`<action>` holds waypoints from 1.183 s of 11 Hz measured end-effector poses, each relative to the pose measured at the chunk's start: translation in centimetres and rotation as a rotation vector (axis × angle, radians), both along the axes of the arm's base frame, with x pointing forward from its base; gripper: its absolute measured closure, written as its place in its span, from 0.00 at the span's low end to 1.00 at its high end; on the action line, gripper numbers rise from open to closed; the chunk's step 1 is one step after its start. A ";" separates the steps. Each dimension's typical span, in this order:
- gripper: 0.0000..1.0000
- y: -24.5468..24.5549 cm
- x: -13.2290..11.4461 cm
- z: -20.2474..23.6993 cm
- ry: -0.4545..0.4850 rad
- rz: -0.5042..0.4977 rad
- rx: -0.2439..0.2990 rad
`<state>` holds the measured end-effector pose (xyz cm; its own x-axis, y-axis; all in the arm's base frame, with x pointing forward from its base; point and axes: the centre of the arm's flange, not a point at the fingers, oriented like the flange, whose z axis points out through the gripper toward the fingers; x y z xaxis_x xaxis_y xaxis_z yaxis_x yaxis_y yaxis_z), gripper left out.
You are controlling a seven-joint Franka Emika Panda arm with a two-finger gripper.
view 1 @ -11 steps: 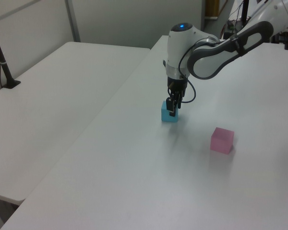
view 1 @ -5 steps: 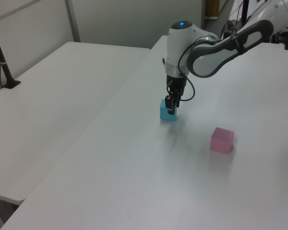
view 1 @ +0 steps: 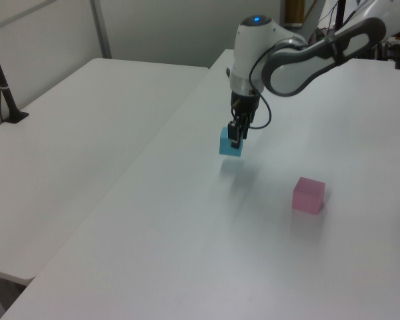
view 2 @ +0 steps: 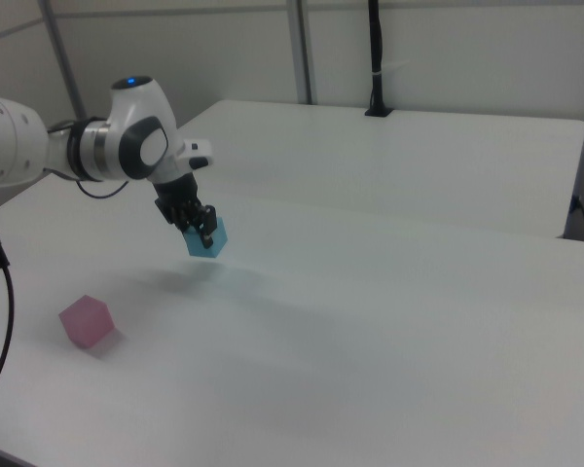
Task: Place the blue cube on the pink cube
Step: 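Lift the light-blue cube and carry it over the pink cube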
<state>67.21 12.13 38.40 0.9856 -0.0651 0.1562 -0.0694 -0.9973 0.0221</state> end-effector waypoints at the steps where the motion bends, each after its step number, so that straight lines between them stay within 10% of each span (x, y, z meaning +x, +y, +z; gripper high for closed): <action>1: 0.48 -1.1 -0.6 2.6 0.005 -0.019 0.001; 8: 0.48 -7.2 -7.4 18.2 0.000 -0.112 0.016; 13: 0.48 -1.6 -14.5 21.6 0.063 -0.027 0.027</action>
<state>52.69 10.51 60.00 0.9912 -0.0952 0.0914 -0.0957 -0.9954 0.0009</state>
